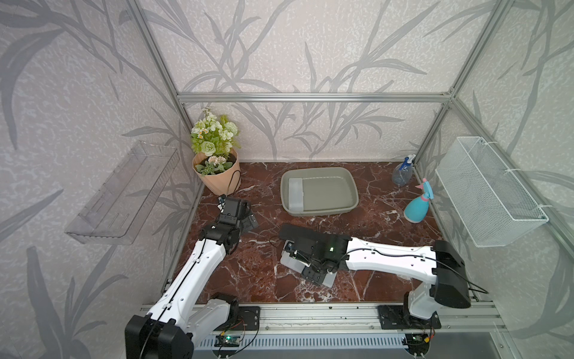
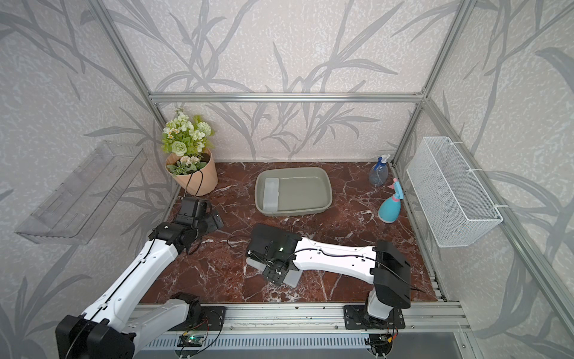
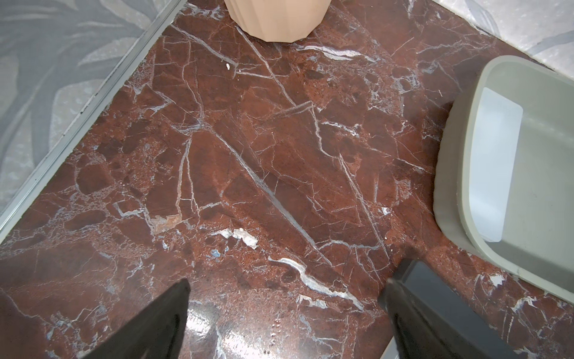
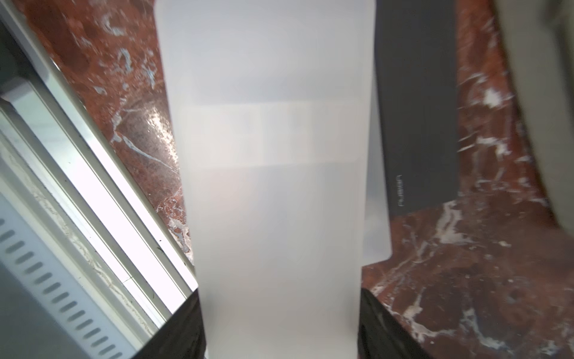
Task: Put the pencil case into the storage box
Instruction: Pick up the pencil case from the center of the board, then place the pencil case at the storage box.
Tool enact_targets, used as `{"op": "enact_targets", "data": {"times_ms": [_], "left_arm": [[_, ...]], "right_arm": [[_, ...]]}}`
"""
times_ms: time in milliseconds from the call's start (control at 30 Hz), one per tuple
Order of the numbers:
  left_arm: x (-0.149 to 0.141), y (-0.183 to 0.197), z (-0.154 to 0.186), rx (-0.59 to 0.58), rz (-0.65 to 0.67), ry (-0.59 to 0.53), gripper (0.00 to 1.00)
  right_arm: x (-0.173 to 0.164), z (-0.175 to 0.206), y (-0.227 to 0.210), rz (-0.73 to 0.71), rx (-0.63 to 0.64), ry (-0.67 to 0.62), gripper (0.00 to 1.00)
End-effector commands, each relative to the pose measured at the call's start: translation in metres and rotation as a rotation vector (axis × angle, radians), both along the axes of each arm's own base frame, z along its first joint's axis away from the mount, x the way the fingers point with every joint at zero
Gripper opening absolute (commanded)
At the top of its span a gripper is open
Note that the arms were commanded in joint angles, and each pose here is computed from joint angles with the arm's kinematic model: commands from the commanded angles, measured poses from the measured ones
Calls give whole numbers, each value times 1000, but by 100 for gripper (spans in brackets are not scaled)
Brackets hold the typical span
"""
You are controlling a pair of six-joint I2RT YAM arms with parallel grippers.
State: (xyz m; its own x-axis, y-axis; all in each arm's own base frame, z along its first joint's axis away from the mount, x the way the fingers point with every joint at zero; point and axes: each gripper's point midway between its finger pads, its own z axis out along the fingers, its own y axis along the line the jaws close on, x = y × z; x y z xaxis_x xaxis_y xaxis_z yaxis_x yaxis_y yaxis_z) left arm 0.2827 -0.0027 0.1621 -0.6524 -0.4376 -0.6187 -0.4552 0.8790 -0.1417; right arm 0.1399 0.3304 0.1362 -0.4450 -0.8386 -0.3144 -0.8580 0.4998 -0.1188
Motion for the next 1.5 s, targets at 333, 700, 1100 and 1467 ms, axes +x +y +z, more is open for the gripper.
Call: {"op": "enact_targets", "data": {"times_ms": [333, 700, 1100, 1467], "left_arm": [[4, 5, 5, -34, 44, 5, 100], [-9, 10, 15, -43, 68, -4, 100], [-16, 16, 22, -26, 86, -20, 100], [-5, 12, 19, -29, 66, -8, 100]], "right_arm": [[182, 107, -34, -350, 209, -276, 57], [317, 68, -9, -611, 208, -200, 60], [354, -9, -32, -820, 156, -70, 62], [357, -68, -28, -860, 124, 29, 65]]}}
